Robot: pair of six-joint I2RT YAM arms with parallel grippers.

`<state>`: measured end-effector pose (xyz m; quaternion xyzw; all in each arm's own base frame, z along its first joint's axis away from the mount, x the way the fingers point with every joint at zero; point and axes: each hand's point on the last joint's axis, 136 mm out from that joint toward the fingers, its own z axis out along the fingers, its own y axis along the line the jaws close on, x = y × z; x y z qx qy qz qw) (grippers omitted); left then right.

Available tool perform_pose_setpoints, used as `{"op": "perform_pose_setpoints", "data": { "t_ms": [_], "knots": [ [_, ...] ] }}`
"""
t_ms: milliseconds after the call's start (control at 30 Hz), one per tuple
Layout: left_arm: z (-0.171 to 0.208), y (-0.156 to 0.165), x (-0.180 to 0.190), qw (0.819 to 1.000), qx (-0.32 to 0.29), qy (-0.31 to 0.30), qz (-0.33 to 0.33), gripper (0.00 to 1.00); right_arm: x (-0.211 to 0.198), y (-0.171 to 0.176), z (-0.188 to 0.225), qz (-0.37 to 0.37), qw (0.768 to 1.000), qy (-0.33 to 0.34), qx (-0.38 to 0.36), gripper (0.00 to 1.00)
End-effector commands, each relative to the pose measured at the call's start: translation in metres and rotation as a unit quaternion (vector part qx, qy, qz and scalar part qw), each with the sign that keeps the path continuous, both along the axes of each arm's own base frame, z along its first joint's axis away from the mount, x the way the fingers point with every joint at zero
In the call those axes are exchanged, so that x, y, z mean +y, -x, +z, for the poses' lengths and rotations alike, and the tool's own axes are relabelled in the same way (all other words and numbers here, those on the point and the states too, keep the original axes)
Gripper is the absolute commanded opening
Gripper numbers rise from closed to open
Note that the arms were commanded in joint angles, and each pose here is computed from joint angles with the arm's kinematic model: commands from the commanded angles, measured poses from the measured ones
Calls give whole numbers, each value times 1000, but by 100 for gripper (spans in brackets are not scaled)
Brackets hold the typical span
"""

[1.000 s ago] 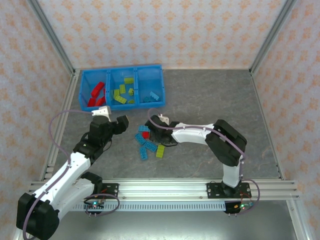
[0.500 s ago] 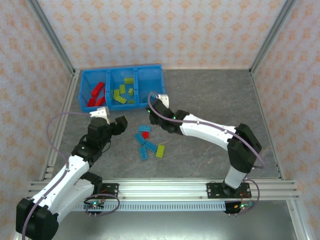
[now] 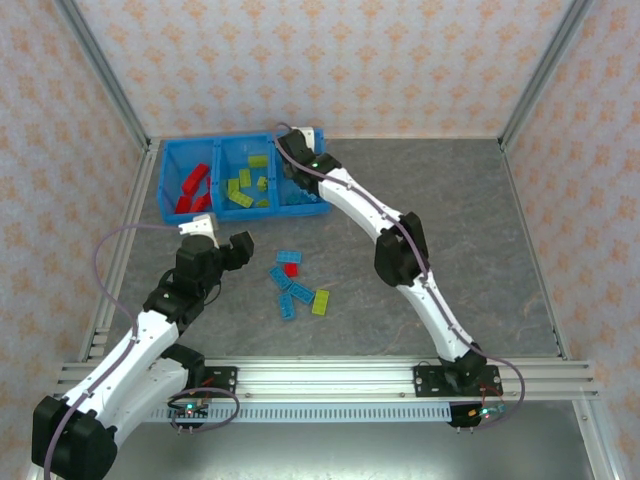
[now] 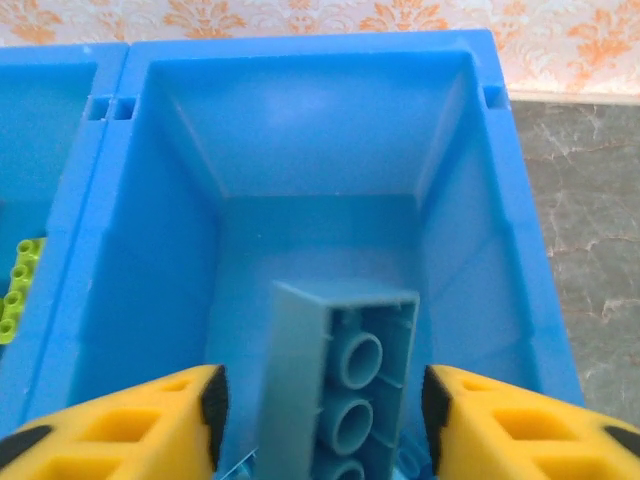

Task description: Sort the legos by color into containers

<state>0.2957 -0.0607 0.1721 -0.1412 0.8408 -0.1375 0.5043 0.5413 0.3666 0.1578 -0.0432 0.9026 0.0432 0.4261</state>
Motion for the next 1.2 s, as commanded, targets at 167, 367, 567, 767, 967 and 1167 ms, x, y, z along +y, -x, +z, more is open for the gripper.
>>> {"op": "perform_pose_setpoints", "data": {
  "t_ms": [167, 367, 567, 767, 967, 1167],
  "knots": [
    [-6, -2, 10, 999, 5, -28, 19, 81, -14, 58, 103, 54, 998, -34, 8, 59],
    [-5, -4, 14, 998, 29, -41, 30, 81, -36, 172, 126, 157, 980, -88, 81, 61],
    [-15, 11, -17, 989, 118, 83, 17, 75, -78, 286, 107, 222, 956, -150, 121, 73],
    [-43, 50, -49, 971, 212, 114, 2, 69, -113, 328, 72, 196, 951, -185, 155, 81],
    [-73, 55, -88, 958, 259, 120, -15, 66, -101, 322, 48, 189, 947, -197, 172, 86],
    [-97, 38, -112, 952, 296, 79, -28, 64, -93, 311, 40, 179, 949, -181, 185, 86]
  ]
}}
